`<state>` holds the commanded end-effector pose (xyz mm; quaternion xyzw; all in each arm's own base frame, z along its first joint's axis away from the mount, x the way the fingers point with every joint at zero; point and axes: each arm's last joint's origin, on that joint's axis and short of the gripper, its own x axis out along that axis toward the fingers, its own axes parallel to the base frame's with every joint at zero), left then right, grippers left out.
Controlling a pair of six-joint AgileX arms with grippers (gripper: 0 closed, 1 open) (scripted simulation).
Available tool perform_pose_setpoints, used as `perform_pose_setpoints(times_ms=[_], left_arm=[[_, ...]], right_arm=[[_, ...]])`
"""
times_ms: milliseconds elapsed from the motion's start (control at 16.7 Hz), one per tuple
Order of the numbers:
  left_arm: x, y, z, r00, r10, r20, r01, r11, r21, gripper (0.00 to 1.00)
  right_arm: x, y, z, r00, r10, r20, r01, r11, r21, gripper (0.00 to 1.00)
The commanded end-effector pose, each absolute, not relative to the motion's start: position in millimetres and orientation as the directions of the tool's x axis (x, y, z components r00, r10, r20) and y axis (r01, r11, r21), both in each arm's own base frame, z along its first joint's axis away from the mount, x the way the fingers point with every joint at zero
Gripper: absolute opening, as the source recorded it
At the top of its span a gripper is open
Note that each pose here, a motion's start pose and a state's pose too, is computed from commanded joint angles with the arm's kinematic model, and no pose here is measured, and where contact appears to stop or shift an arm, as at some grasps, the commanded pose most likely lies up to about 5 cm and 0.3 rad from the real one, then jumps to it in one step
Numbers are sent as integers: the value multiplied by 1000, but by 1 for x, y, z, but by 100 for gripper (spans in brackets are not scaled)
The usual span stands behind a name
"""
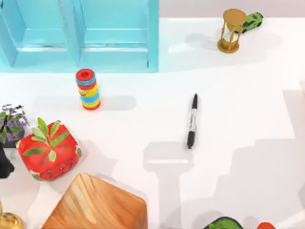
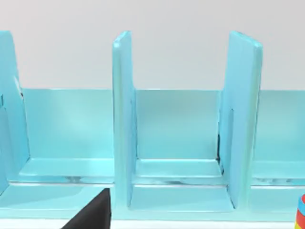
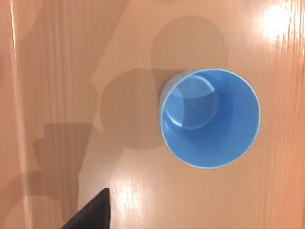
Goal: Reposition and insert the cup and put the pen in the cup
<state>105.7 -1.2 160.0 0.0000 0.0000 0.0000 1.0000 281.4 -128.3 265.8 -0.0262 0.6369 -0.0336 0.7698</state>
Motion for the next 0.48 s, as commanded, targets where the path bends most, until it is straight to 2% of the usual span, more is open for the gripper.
perform_pose_setpoints(times_ms=[240,480], left_arm=[[106,-1,160,1000,0,0,0,1000,0,100],[106,-1,160,1000,0,0,0,1000,0,100]], right_arm=[[308,-163,251,43,-21,-999,13,1000,-20,100],[316,-175,246,3,1,-1000,13,1000,1,100]])
